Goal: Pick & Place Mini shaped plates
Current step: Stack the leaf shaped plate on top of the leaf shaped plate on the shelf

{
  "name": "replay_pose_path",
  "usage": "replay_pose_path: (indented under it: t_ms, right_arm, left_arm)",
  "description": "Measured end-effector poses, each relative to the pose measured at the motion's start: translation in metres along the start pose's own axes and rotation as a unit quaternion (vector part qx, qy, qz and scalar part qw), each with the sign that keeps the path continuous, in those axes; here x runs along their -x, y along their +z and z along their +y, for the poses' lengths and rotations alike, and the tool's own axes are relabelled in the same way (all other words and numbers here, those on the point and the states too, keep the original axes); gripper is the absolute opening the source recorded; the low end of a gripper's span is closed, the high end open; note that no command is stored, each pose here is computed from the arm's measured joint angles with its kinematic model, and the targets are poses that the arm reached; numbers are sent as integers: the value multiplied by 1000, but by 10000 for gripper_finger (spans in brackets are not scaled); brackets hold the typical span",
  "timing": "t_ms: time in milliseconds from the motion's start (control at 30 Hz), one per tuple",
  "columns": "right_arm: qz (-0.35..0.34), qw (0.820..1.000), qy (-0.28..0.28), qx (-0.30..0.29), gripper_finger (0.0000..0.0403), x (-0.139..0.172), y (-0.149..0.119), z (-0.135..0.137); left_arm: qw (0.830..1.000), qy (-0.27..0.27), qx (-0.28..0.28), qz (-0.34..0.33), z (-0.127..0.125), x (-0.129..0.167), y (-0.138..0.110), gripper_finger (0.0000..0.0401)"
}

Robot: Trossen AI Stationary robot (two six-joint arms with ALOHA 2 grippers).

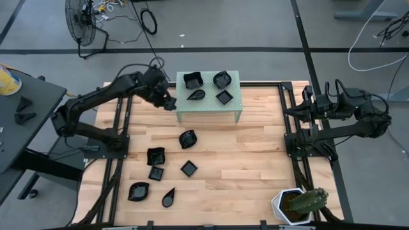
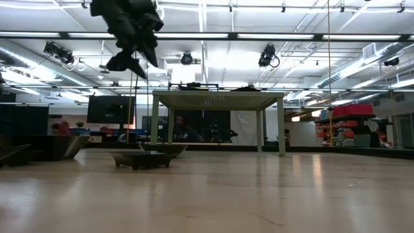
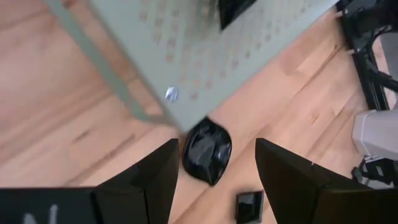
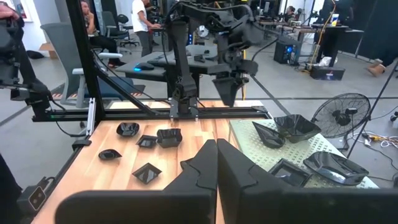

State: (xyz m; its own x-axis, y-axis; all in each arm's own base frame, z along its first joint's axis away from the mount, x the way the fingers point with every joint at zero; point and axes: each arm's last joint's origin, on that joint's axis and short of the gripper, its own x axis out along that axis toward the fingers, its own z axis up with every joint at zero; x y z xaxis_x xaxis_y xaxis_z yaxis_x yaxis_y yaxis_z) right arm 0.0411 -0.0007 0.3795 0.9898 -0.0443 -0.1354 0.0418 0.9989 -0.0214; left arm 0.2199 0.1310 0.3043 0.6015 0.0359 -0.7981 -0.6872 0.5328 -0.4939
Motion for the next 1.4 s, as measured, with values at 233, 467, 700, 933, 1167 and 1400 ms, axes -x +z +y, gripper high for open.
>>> replay_pose_path:
  t_ms: [233, 467, 700, 933, 1167, 1400]
  right_arm:
    - [0, 1000, 0, 0, 4, 0, 0, 0]
    - [0, 1000, 0, 0, 4, 0, 0, 0]
    - [0, 1000, 0, 0, 4, 0, 0, 0]
    - [0, 1000, 0, 0, 4, 0, 0, 0]
    - [0, 1000, 0, 0, 4, 0, 0, 0]
    - [0, 1000, 0, 0, 4, 0, 0, 0]
  left_arm:
    - [999, 10, -9, 37, 2, -14, -30, 218]
    - [997, 17, -37, 71, -6, -28, -51, 218]
    - [994, 53, -21, 90, 1, -52, -77, 218]
    - [997, 46, -7, 59, 5, -70, -89, 218]
    - [997, 70, 6, 31, 12, -81, -97, 218]
    - [998, 48, -25, 22, 3, -97, -99, 218]
